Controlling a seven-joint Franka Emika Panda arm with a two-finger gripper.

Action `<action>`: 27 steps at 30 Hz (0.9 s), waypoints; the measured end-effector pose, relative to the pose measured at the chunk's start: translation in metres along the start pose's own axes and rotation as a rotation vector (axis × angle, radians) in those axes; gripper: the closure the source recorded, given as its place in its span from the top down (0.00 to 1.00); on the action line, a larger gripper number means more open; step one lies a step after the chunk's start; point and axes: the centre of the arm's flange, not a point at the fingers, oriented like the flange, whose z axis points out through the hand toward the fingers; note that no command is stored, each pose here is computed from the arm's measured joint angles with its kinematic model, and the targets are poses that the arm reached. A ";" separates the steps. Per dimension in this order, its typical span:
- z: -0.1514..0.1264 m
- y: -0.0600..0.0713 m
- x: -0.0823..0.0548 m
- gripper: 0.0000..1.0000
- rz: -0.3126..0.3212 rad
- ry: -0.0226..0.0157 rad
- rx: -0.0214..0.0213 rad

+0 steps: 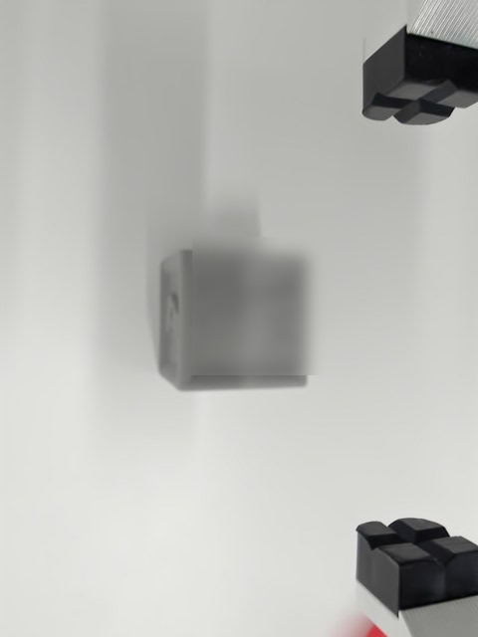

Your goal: Destack cube

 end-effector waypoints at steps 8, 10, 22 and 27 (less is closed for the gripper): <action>-0.031 0.001 0.000 1.00 0.000 0.0002 0.0002; -0.040 0.000 0.000 1.00 0.000 0.0000 -0.0006; -0.086 0.000 0.001 1.00 0.000 0.0021 -0.0003; -0.102 0.000 0.001 1.00 -0.001 0.0014 -0.0018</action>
